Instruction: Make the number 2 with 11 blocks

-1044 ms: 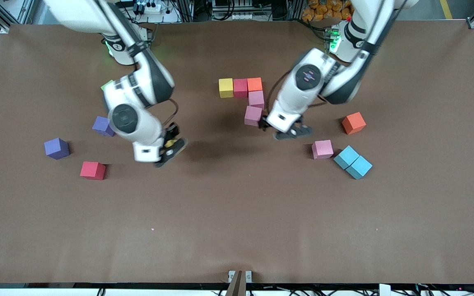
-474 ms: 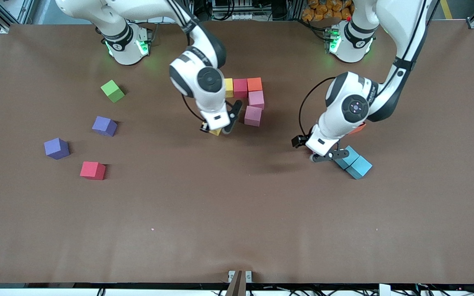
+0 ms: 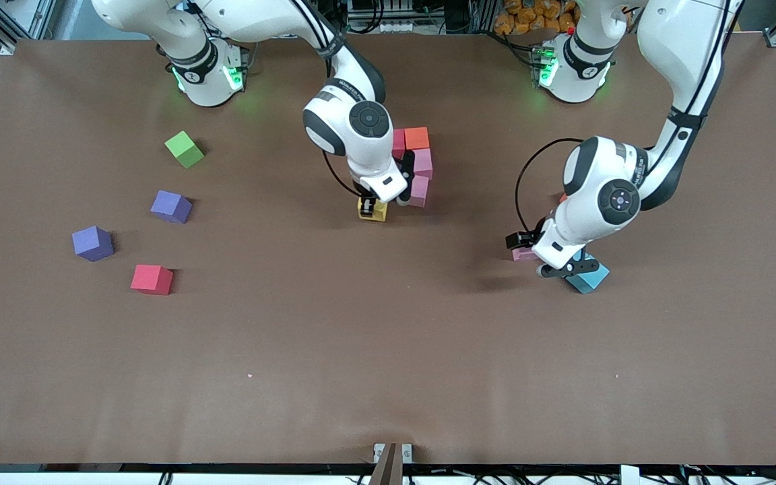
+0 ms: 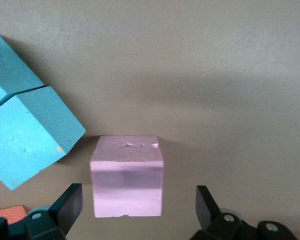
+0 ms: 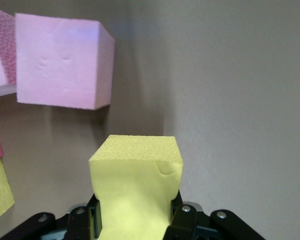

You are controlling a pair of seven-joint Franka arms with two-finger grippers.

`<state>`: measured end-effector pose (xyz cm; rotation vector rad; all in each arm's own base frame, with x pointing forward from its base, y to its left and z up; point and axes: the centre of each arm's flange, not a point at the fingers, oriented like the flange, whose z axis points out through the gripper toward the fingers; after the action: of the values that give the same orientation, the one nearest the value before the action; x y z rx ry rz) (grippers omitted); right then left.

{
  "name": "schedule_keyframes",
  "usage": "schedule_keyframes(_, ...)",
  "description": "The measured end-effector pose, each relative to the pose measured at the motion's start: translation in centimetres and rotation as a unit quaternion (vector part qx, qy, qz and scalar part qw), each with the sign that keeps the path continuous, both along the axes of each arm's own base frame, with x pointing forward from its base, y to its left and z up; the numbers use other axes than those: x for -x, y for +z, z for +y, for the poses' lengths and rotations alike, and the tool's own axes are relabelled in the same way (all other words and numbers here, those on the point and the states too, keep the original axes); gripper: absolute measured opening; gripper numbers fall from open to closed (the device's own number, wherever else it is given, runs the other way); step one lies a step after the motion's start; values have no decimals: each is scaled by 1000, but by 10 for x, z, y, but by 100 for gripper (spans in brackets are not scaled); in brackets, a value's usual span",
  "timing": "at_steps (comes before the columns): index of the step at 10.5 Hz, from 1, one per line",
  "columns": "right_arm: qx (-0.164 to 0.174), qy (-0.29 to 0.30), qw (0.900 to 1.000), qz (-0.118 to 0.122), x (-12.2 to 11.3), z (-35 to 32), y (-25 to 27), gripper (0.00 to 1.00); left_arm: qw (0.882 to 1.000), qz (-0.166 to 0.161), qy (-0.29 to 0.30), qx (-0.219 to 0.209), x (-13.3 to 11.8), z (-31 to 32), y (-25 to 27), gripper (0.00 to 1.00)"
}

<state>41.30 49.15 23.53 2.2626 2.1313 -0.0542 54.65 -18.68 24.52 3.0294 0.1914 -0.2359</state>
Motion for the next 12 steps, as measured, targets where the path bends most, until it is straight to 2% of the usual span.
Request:
schedule_keyframes(3,-2,54,999,2,14,13,-12,52,1000,13,-7,-8,4,2,-5,100)
schedule_keyframes(12,-1,86,996,4,44,34,-16,52,999,45,4,-12,10,18,-39,100)
